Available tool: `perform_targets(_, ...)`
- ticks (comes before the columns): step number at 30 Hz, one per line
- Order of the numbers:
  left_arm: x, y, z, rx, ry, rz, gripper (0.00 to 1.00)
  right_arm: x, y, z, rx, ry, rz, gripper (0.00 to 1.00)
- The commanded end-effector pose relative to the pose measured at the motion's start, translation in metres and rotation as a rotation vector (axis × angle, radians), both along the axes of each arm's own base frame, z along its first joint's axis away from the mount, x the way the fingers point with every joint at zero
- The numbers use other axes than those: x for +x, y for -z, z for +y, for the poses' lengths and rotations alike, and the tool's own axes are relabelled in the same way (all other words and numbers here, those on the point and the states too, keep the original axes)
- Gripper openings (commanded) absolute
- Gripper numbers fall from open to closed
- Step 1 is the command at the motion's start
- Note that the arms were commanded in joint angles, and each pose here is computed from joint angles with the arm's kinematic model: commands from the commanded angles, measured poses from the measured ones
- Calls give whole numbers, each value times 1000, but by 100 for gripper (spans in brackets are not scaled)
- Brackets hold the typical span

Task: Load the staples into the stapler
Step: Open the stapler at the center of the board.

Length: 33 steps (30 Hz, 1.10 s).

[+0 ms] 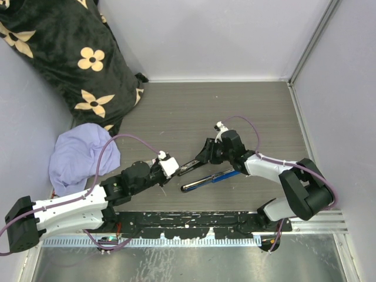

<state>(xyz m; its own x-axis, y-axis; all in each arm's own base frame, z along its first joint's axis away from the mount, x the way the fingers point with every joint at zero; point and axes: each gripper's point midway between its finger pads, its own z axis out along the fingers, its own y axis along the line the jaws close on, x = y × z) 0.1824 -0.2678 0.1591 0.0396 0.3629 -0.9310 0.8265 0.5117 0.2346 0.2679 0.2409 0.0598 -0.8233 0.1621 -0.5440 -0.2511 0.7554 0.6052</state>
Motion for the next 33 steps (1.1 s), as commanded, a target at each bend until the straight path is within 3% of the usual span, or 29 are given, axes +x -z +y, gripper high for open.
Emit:
perform_targets(1,8,-33,-5,-114,-25,-70,0,-6,47,-50,-258,73,44,48)
perform_targets(22,6,-31,-7,-101,-10,-59,0,-12,41,-72,-371,93,46,61)
perform_targets(30,7,-33,-10,-106,-9,-62,0,-18,40,-81,-404,102,60,60)
perform_targets(33,8,-31,-11,-96,-7,-62,0,-22,35,-76,-370,78,47,52)
